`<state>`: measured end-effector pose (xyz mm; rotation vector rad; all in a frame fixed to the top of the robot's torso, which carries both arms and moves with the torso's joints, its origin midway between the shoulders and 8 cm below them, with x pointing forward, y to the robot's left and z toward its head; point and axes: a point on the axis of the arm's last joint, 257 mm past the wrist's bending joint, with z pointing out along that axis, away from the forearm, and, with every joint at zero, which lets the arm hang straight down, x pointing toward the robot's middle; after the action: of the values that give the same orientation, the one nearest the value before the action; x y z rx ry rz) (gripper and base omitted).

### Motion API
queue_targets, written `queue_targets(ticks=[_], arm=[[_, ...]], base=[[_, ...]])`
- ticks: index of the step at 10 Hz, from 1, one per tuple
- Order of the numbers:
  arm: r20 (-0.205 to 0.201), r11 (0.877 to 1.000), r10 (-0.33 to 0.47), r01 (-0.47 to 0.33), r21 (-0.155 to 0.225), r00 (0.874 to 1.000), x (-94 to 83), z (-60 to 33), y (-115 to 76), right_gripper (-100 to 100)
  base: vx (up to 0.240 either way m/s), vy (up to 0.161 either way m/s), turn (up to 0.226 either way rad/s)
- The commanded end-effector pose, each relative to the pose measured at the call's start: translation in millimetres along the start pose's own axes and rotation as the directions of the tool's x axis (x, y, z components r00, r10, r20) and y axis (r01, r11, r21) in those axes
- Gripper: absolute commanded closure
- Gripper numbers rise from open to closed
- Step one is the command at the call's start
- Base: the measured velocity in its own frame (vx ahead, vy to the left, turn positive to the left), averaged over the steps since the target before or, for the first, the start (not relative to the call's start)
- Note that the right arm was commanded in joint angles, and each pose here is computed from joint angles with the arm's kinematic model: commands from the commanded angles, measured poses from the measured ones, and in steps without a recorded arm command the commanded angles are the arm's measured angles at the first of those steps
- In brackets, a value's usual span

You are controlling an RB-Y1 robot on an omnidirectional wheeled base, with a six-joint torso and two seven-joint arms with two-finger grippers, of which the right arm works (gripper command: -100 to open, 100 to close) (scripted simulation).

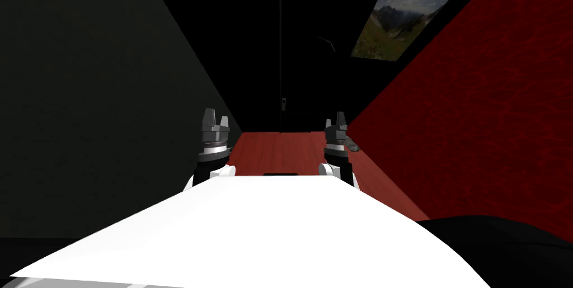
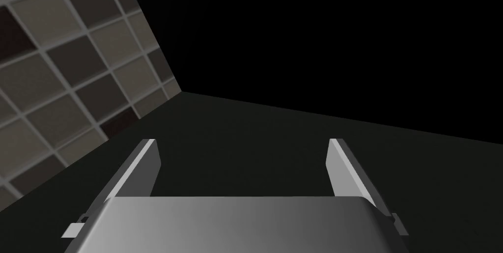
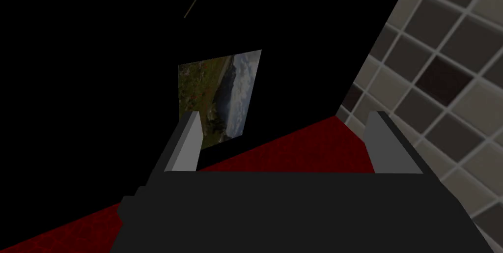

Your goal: Pull the door open

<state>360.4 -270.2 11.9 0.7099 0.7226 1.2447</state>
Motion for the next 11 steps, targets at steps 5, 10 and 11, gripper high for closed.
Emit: queue_targets(ticks=[5,10,11], arm=[[-0.062,0.987,-0.157,0.159,0.033,0.986,10.8,-0.2,-33.9,-100],[-0.124,0.950,-0.301,0.309,0.052,0.946,19.1,-1.4,-67.4,-100],[-0.141,0.935,-0.340,0.350,0.055,0.930,21.2,-1.9,-76.9,-100]], base=[[0.162,0.046,-0.022],[0.173,0.063,-0.026],[0.147,0.043,-0.028]])
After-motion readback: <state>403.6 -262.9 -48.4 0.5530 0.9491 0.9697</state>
